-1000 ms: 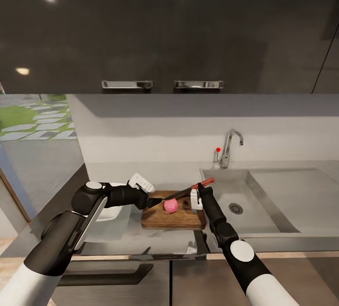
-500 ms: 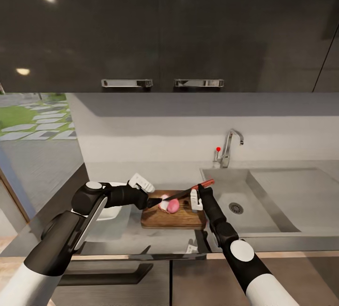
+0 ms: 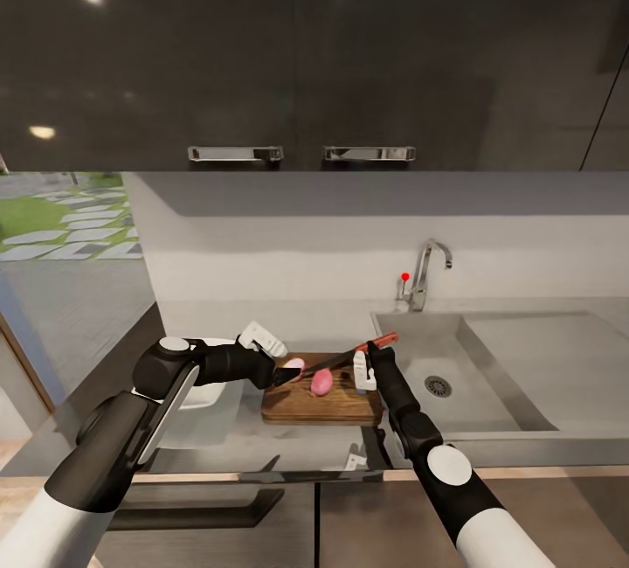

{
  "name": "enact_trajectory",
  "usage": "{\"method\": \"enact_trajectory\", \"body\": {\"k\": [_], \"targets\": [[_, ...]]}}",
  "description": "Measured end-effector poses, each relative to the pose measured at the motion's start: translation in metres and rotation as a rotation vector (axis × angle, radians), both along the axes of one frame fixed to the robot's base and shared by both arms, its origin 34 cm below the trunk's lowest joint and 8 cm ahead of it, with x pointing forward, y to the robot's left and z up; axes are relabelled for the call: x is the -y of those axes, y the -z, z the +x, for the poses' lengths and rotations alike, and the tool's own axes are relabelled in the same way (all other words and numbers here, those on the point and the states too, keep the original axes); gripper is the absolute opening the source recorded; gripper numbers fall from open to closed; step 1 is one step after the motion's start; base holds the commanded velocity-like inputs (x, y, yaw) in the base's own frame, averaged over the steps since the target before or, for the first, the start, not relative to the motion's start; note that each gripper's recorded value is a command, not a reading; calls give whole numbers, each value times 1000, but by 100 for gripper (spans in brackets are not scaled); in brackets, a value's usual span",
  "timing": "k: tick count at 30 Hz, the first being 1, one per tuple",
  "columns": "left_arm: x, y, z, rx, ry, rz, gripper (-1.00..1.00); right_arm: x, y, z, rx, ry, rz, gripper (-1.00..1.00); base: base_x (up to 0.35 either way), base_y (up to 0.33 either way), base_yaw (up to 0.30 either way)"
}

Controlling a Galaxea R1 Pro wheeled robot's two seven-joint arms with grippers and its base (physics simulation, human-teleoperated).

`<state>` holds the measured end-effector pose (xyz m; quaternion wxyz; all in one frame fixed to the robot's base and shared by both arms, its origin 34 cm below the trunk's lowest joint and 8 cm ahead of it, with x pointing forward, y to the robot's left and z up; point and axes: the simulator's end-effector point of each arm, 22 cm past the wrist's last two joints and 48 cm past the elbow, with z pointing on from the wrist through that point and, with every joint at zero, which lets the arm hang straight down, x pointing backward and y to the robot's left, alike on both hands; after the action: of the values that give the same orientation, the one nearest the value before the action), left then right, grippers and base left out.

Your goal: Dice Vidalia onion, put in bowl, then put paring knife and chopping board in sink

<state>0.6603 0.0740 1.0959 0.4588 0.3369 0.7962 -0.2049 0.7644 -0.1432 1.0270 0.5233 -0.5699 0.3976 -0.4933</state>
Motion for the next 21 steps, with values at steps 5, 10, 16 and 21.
{"method": "enact_trajectory", "body": {"k": [5,10,16,21], "targets": [[0,2,0,0,0,0,100,0,0,1,5,0,0,-100,0,0,0],[0,6,1,0,0,0,100,0,3,1,5,1,2,-100,0,0,0],[0,6,1,0,0,0,100,0,3,1,5,1,2,-100,0,0,0],[0,8,2,0,0,0,100,0,3,2,10,0,3,-100,0,0,0]]}}
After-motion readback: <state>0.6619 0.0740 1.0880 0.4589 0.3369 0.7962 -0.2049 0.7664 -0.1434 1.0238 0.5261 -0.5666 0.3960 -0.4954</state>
